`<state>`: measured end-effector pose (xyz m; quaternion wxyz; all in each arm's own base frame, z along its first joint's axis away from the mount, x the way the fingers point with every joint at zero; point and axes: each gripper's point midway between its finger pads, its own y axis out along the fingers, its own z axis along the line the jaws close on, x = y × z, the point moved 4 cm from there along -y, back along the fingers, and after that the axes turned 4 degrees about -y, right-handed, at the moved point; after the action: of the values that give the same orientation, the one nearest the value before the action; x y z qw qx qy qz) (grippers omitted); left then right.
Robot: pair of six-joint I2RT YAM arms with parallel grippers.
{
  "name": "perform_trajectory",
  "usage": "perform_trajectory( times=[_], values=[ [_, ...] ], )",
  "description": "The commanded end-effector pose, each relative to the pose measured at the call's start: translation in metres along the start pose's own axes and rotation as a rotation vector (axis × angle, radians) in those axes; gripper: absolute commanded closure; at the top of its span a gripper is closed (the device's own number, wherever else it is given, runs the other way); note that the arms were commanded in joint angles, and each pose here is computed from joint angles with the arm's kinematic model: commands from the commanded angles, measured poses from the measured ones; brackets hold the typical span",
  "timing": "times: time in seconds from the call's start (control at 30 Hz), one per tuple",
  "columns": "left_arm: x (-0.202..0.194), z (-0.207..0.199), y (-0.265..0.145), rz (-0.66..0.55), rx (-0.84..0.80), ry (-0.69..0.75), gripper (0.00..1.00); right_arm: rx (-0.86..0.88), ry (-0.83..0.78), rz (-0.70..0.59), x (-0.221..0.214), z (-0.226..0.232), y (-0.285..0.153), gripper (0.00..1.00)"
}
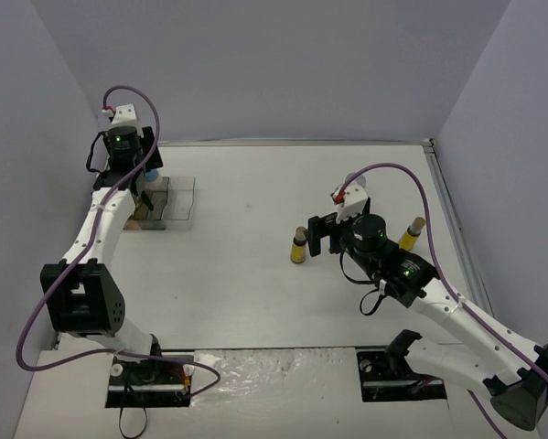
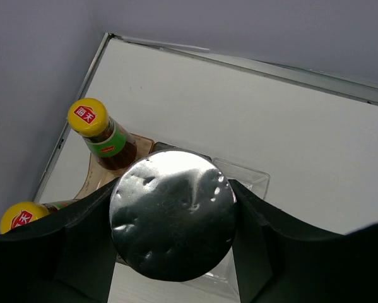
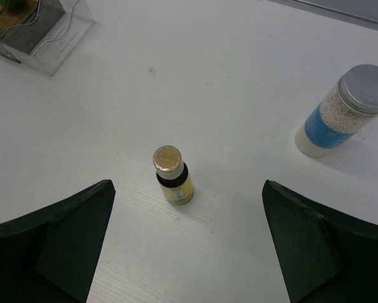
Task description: Organize the condiment bottles
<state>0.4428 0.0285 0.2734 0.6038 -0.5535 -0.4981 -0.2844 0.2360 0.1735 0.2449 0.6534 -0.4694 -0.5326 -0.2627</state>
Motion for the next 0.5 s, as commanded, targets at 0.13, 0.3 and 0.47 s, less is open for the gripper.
perform_trajectory(
  times=[0.13,0.3,0.47],
  values=[
    [0.037,0.012,0.027,-0.172,0.012,-0.048,0.97,-0.014,0.02,-0.11,0.03,-0.002,0.001,0.0],
    [0.022,0.02,0.045,-0.144,0.017,-0.078,0.97,-0.024,0.018,-0.11,0.03,-0.004,0.0,0.0],
    [0.012,0.017,0.054,-0.122,-0.007,-0.082,0.97,-0.033,0.014,-0.104,0.029,-0.005,0.002,0.0]
  ],
)
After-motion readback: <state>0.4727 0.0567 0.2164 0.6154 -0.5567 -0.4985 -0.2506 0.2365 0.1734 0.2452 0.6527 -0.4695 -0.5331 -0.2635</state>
